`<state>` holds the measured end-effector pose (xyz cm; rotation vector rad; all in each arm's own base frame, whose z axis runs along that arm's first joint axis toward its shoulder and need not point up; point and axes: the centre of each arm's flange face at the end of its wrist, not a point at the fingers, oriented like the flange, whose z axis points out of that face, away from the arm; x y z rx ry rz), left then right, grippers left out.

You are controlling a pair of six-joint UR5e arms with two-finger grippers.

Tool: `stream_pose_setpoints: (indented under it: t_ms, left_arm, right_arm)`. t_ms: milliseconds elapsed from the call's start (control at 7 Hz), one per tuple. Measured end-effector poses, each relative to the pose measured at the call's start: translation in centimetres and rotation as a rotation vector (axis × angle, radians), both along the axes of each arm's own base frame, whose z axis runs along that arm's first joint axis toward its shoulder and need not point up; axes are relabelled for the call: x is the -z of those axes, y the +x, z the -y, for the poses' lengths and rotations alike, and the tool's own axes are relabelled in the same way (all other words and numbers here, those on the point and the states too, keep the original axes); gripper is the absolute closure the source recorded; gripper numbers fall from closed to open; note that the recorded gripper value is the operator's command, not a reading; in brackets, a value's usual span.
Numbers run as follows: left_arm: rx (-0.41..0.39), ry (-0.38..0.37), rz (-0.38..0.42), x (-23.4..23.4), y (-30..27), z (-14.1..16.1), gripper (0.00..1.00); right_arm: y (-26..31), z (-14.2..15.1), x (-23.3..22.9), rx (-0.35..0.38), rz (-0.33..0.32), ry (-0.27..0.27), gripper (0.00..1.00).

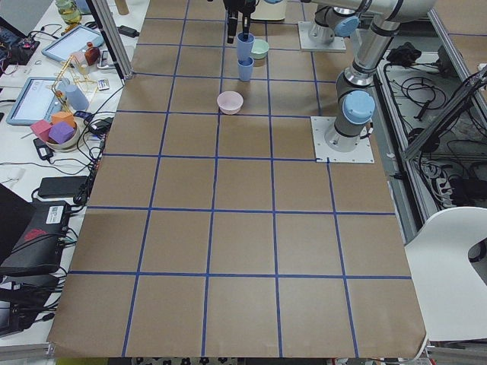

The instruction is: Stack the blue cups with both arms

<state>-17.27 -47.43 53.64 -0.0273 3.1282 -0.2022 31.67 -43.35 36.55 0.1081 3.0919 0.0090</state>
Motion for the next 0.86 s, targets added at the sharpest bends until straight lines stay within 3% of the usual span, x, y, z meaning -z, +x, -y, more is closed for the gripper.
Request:
stream_pose_setpoints:
  t_ms: [286, 571, 714, 857]
  left_arm:
    - [0.000, 0.000, 0.000, 0.0, 0.0, 0.0, 0.00]
    - [0.000, 0.000, 0.000, 0.0, 0.0, 0.0, 0.00]
    - [0.000, 0.000, 0.000, 0.0, 0.0, 0.0, 0.00]
    - [0.000, 0.000, 0.000, 0.0, 0.0, 0.0, 0.00]
  right_arm:
    - [0.1, 0.0, 0.9, 0.007, 0.001, 0.016, 1.00]
    - [0.3, 0.2, 1.9, 0.007, 0.001, 0.036, 0.43]
    - [0.4, 0.4, 2.5, 0.004, -0.001, 0.046, 0.34]
    - [0.4, 0.6, 2.6, 0.001, 0.003, 0.049, 0.19]
